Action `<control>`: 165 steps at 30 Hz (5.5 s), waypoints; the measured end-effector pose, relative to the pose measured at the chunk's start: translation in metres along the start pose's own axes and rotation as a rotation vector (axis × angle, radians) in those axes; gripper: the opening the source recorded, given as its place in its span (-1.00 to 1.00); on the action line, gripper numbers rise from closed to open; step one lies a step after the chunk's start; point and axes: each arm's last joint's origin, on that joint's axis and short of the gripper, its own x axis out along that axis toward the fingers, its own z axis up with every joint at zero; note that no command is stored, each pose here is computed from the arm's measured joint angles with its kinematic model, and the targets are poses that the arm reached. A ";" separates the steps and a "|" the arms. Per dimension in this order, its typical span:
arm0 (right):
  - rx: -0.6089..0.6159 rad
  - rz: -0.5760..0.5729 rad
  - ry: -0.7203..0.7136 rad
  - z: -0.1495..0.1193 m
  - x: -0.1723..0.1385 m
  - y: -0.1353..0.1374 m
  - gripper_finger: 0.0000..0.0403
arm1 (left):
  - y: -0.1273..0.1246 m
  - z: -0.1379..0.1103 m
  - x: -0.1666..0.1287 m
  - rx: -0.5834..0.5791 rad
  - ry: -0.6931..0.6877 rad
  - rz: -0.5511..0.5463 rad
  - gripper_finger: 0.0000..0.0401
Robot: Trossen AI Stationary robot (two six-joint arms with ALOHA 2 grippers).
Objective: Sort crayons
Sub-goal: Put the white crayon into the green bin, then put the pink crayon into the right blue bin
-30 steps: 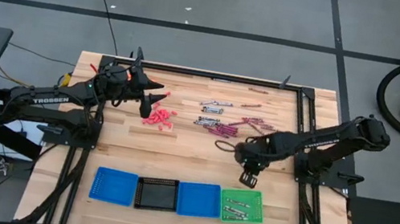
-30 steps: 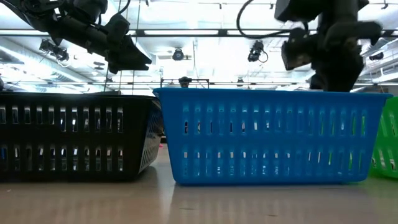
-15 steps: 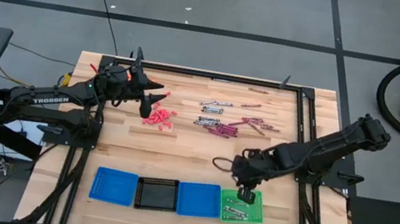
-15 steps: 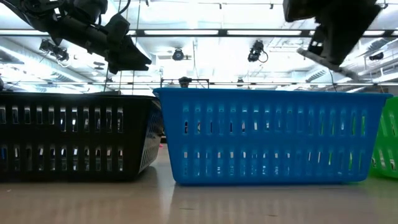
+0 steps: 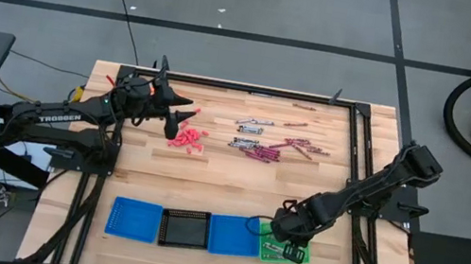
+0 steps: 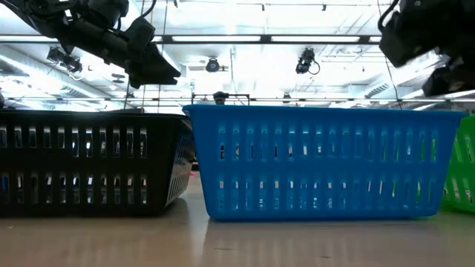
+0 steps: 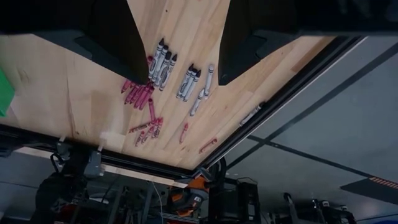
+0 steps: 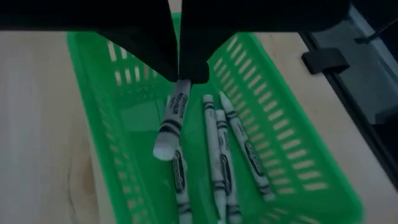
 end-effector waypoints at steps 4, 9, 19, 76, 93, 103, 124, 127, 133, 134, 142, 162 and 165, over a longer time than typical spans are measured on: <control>0.012 -0.008 0.023 -0.001 0.002 0.000 -0.70 | 0.000 0.000 0.000 0.000 0.000 0.000 0.02; 0.008 0.000 0.025 -0.003 -0.006 -0.002 -0.55 | 0.000 0.000 0.000 0.000 0.000 0.000 0.02; 0.051 -0.262 -0.137 0.011 -0.042 -0.034 -0.58 | 0.000 0.000 0.000 0.000 0.000 0.000 0.02; 0.312 -0.362 -0.193 0.078 -0.012 -0.259 -0.79 | 0.000 0.000 0.000 0.000 0.001 0.000 0.02; 0.288 -0.231 -0.268 0.085 -0.050 -0.236 -0.96 | 0.000 -0.001 0.000 0.000 0.009 0.000 0.02; 0.053 0.080 -0.512 0.099 -0.069 -0.153 -0.96 | 0.000 -0.001 0.000 0.000 0.008 0.000 0.02; -0.278 0.184 -0.594 0.111 -0.017 0.006 -0.96 | 0.000 0.000 0.000 0.000 0.005 0.001 0.02; -0.293 0.134 -0.529 0.121 -0.009 0.020 -0.96 | 0.000 0.000 0.000 0.000 0.001 0.005 0.02; -0.351 0.071 -0.410 0.136 0.006 0.034 -0.90 | 0.000 0.001 0.000 0.000 -0.006 0.009 0.02; -0.358 0.079 -0.411 0.138 0.006 0.036 -0.87 | 0.000 0.001 0.000 0.000 -0.007 0.008 0.02; -0.341 0.126 -0.379 0.140 -0.009 0.030 -0.61 | 0.000 0.001 0.000 0.001 -0.008 0.009 0.02; -0.234 -0.336 -0.324 0.130 -0.061 -0.063 -0.61 | 0.000 0.001 0.000 0.001 -0.008 0.009 0.02; -0.207 -0.377 -0.232 0.126 -0.049 -0.087 -0.61 | 0.000 0.001 0.000 0.003 -0.008 0.009 0.02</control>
